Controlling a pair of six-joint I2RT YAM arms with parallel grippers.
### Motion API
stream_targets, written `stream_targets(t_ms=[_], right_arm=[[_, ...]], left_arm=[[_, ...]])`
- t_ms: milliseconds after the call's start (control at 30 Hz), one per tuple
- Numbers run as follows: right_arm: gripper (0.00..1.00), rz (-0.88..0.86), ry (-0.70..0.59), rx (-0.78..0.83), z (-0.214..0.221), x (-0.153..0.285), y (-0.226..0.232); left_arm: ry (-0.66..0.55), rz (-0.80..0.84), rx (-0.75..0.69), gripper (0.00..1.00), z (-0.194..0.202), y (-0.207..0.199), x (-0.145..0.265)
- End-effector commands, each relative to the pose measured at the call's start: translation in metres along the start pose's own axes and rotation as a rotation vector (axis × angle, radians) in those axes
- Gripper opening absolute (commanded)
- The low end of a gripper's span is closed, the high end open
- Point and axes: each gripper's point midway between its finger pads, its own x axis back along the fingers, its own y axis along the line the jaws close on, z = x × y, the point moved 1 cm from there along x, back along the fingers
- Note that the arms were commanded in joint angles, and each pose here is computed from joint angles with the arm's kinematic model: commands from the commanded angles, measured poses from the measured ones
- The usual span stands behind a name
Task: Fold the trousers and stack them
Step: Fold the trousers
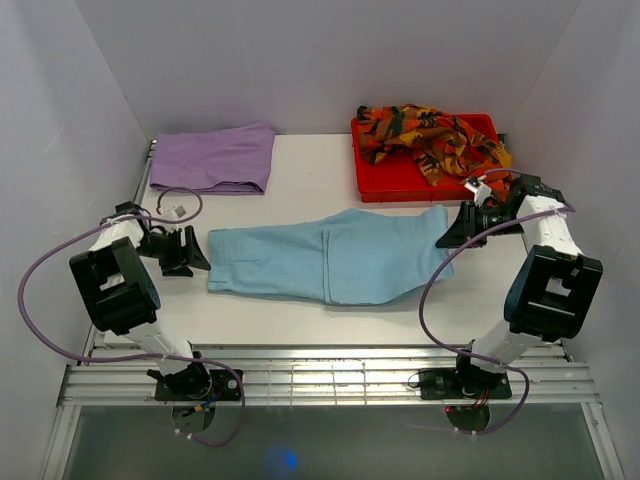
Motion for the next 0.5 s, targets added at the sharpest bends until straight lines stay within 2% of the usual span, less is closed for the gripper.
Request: stream_targets(t_ms=[0,133,333,467], right_arm=[[0.08,-0.133,-0.058,0.041,-0.023,0.002,0.047],[0.08,-0.173,-0.082,0.085,-0.041,-0.009,0.076],[0.08,-0.265,-0.064,0.227,-0.059,-0.046,0.136],[0.08,-0.313,-0.026,0.287,-0.061,-0.073,0.172]], left_arm=[[-0.092,0.071,-0.033,0.74,-0.017,-0.01,-0.004],[-0.108,0.102,0.002,0.65,-0.028,-0.007,-0.015],[-0.069,0.13,0.002,0.55,-0.032,-0.014,-0.036],[-0.046,0.131,0.004,0.34,-0.028,-0.02,-0.046]])
